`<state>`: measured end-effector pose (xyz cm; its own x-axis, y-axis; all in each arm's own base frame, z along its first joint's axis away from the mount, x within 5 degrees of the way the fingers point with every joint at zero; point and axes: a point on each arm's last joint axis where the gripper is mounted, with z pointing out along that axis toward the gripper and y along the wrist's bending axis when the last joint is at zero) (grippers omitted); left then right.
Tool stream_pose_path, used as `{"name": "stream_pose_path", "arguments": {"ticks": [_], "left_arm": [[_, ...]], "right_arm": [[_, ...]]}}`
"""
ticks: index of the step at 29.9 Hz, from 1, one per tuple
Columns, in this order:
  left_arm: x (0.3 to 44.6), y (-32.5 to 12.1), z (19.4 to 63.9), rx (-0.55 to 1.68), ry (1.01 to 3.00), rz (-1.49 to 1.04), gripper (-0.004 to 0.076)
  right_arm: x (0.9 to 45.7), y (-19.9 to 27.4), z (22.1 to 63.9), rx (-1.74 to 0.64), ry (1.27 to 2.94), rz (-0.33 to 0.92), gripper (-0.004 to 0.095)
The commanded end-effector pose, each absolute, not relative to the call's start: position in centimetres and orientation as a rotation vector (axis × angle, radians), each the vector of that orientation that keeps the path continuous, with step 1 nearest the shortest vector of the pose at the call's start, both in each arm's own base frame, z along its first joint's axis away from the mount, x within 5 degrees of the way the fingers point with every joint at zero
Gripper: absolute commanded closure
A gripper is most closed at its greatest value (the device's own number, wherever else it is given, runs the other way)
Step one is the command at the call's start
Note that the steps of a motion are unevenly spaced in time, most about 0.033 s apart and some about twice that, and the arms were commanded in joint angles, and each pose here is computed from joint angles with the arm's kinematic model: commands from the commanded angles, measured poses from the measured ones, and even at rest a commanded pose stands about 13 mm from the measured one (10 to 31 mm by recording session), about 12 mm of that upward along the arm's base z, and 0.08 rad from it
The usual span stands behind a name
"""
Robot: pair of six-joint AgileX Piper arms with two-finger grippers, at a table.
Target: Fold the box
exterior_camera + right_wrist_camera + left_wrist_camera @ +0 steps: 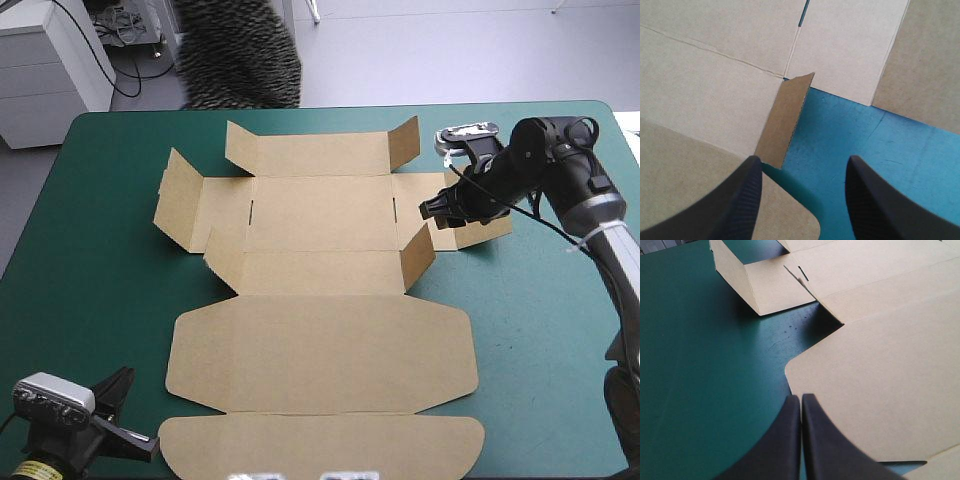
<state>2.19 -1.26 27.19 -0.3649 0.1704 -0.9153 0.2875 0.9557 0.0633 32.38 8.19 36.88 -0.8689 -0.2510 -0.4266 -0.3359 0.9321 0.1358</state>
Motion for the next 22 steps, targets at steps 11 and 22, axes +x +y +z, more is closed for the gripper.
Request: {"name": "stream_pose_path", "arguments": {"ticks": [11, 22], "left_arm": [[2.3, -1.3, 28.7, 0.297, 1.869, -0.145, 0.0733], [2.3, -1.3, 28.7, 0.297, 1.869, -0.145, 0.0732]], "right_arm": [[34.7, 9.7, 34.4, -0.394, 2.745, 0.474, 0.0430], [36.8, 10.4, 30.5, -0.376, 2.849, 0.526, 0.0434]]}}
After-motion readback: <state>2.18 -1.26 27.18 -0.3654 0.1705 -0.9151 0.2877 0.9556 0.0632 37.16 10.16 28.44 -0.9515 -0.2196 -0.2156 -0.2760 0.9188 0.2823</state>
